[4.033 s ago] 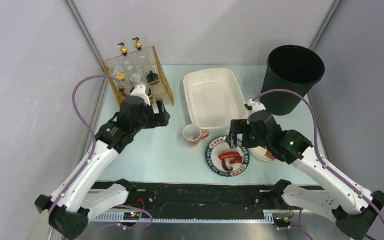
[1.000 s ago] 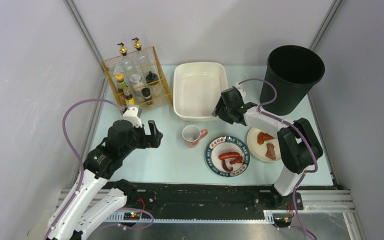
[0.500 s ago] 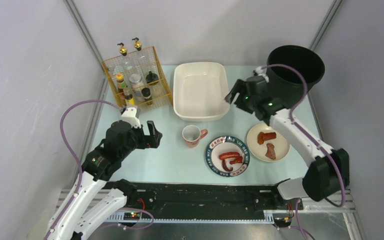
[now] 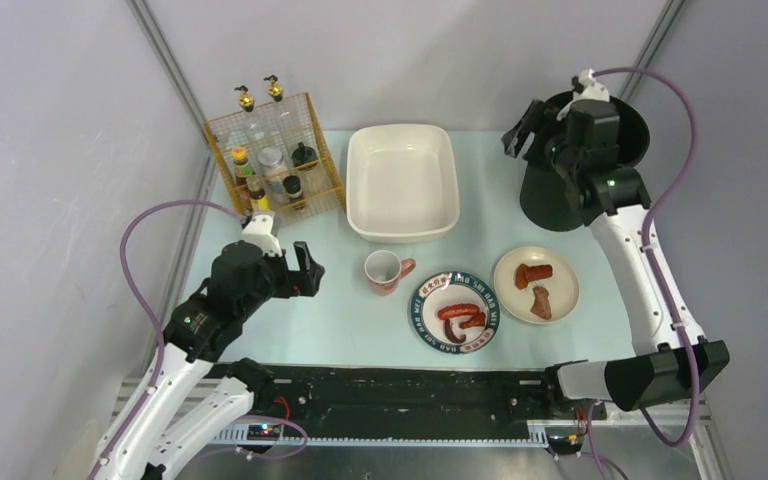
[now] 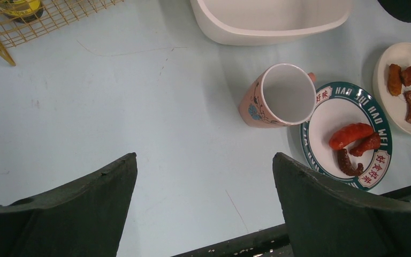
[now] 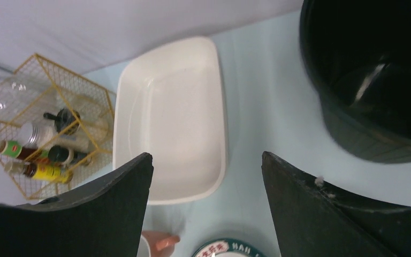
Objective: Clear the kitchen counter
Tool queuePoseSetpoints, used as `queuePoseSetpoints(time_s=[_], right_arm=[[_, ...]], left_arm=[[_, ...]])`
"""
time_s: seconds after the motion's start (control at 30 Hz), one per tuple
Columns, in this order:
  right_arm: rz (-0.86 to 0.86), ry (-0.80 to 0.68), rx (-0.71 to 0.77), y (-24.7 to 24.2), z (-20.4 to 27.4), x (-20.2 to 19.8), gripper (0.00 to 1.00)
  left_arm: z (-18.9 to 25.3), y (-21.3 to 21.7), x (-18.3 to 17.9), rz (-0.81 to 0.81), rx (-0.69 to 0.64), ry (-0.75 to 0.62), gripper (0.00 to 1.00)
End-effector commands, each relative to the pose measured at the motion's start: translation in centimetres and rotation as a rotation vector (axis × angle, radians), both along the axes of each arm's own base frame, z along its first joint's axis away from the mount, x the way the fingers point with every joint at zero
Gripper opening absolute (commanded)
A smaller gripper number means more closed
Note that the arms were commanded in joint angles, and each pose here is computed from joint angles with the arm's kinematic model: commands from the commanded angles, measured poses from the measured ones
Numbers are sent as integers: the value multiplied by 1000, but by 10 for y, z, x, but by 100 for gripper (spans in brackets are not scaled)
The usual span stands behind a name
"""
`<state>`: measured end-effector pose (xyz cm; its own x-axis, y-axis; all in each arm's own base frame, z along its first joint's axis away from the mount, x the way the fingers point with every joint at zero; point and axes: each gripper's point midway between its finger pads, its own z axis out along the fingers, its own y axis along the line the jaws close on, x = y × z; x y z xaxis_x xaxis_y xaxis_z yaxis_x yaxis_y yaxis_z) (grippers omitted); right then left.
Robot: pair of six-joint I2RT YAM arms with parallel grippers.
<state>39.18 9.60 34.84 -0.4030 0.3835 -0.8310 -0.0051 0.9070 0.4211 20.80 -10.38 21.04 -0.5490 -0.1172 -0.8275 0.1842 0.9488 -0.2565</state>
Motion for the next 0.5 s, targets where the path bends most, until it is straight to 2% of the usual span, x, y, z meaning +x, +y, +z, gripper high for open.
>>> queuePoseSetpoints(time_s=[0.0,0.2,0.47], right_arm=[[-103,-84,-139,-35,35,15,79],[-142,-135,-219,-59,44,44,80],[-127,-75,-290,-76,5,81,76]], left_arm=[[2,0,2,7,-4,-9,100],[2,0,2,9,-3,-9,100],[3,-1,1,3,-8,-13,100]])
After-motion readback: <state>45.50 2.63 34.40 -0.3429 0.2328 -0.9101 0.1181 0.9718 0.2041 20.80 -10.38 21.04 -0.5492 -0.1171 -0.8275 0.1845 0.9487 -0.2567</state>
